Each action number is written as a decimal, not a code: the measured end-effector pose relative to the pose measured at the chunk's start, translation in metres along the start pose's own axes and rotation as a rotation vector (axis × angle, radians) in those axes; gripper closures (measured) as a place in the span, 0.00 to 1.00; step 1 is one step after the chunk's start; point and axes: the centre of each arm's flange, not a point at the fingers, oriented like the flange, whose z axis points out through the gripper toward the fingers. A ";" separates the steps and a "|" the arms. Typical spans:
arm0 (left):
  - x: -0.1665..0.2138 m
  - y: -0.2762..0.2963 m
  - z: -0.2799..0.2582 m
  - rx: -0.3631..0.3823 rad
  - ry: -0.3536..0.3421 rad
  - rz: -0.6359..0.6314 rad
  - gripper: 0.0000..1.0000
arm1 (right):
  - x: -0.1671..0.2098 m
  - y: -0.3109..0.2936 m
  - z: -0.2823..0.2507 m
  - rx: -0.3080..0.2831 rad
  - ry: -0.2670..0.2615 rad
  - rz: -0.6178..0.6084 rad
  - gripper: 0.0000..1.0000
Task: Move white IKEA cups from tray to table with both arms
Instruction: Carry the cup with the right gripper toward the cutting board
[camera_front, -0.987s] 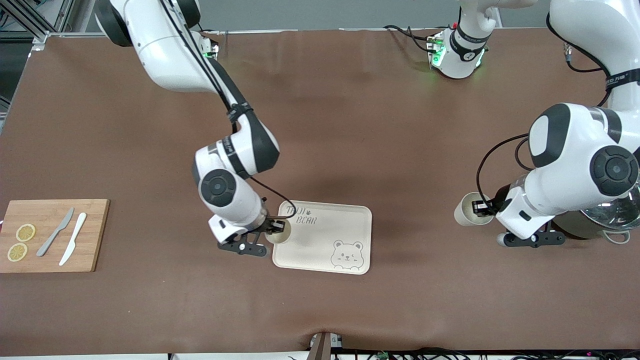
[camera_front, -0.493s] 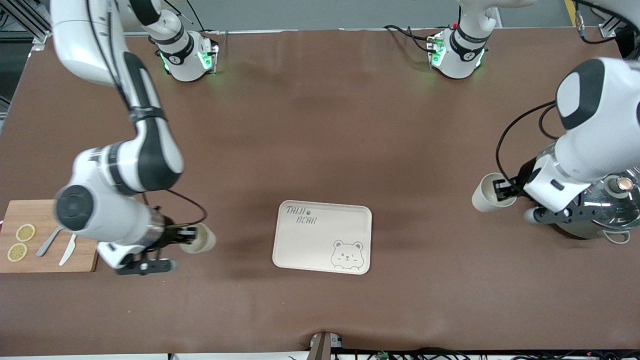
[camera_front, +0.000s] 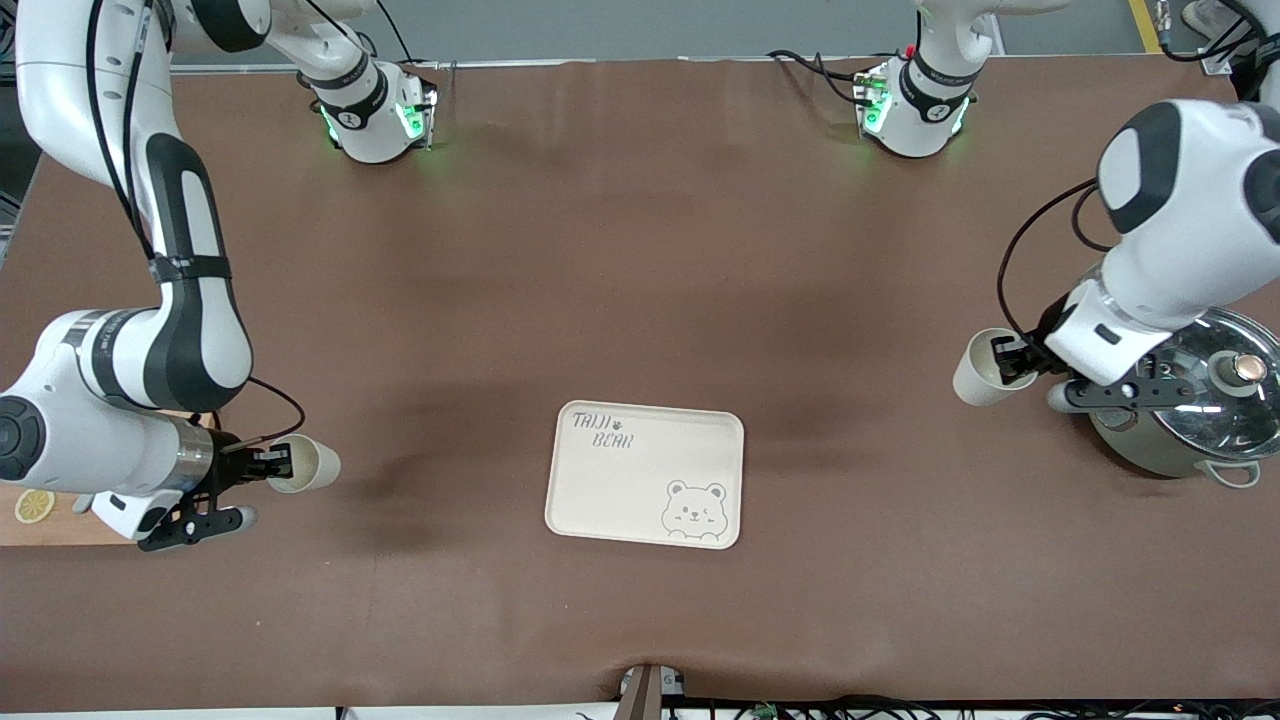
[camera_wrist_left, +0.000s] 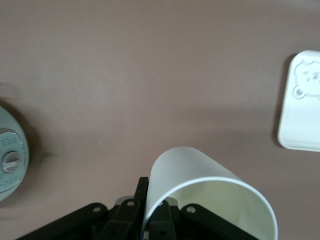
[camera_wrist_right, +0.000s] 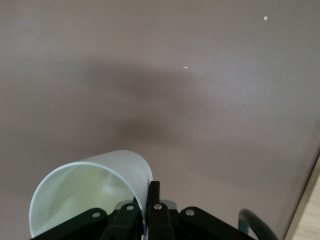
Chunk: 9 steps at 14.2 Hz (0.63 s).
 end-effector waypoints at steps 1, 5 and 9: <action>-0.006 -0.002 0.017 0.002 -0.018 0.015 0.96 | -0.004 0.008 0.011 -0.009 0.020 -0.021 0.96; -0.027 -0.028 0.069 0.009 -0.093 0.031 0.96 | -0.020 0.020 0.059 -0.043 0.079 -0.044 0.96; -0.037 -0.032 0.115 0.009 -0.162 0.030 0.96 | -0.030 0.016 0.089 -0.066 0.126 -0.046 0.96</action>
